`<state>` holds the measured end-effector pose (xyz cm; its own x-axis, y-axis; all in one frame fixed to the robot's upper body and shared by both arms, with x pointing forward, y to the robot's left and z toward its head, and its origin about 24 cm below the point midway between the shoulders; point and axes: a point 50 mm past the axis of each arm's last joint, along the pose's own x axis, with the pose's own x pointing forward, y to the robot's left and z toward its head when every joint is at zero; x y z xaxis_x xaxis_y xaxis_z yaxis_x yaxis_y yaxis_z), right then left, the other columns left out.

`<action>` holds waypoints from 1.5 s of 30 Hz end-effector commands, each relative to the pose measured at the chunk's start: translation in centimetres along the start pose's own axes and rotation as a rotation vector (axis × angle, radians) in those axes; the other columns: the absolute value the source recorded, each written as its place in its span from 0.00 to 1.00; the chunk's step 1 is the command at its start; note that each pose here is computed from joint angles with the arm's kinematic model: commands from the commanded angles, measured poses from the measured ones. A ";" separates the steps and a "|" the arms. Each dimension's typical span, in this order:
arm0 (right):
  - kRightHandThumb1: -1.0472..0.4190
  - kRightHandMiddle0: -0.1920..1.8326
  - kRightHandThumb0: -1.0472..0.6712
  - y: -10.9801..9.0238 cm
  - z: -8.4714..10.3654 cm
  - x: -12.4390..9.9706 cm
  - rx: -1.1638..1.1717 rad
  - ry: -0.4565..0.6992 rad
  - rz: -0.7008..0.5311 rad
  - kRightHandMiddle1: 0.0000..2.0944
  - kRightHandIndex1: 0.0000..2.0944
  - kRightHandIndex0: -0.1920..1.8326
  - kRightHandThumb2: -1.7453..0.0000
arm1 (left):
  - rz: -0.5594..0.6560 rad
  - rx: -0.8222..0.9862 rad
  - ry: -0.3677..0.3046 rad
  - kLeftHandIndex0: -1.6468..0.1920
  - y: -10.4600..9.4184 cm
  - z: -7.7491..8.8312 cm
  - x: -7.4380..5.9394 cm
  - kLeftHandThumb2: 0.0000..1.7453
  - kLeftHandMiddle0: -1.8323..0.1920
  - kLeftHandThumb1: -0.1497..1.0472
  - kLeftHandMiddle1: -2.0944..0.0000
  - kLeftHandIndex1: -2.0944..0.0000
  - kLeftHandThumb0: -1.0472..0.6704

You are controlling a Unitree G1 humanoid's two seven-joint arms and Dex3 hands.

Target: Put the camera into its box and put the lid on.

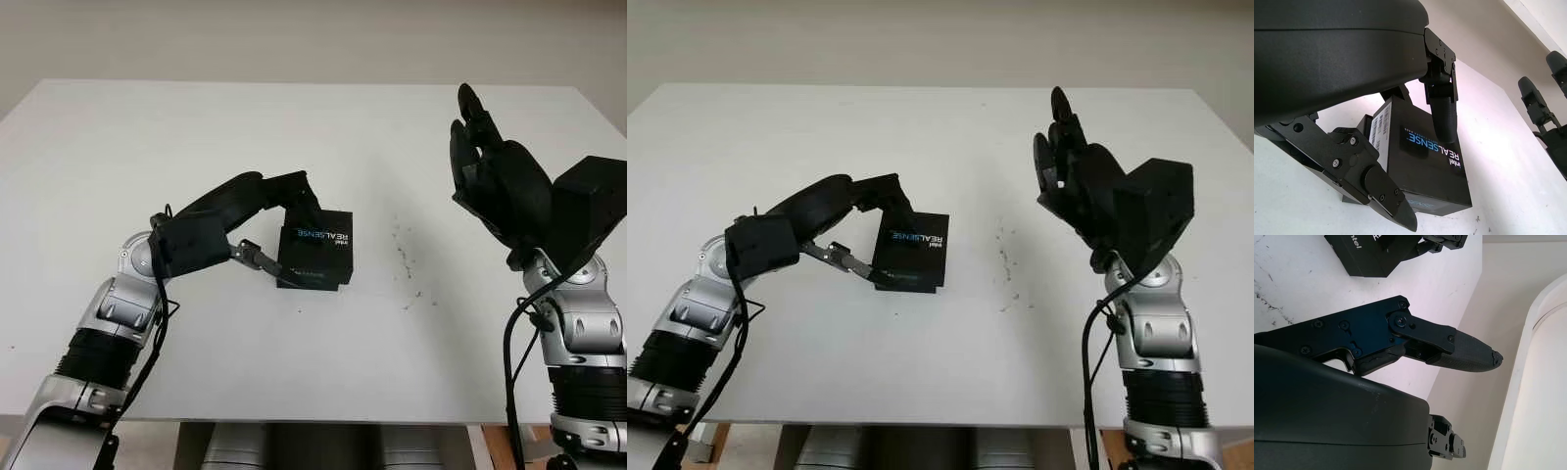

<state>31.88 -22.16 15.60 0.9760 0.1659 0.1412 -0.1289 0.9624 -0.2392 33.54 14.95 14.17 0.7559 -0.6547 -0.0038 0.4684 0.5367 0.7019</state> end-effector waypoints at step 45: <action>0.00 0.00 0.17 -0.2 0.7 0.0 -0.046 -0.026 0.010 0.00 0.00 0.00 0.57 | 0.085 0.008 0.082 0.78 0.3 -2.3 -1.1 0.03 0.76 0.97 0.26 0.31 0.54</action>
<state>31.84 -22.21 15.79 0.9731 0.1747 0.1501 -0.1304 0.9550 -0.2663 33.98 16.15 12.96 0.8128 -0.5821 0.0203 0.4048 0.5896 0.6989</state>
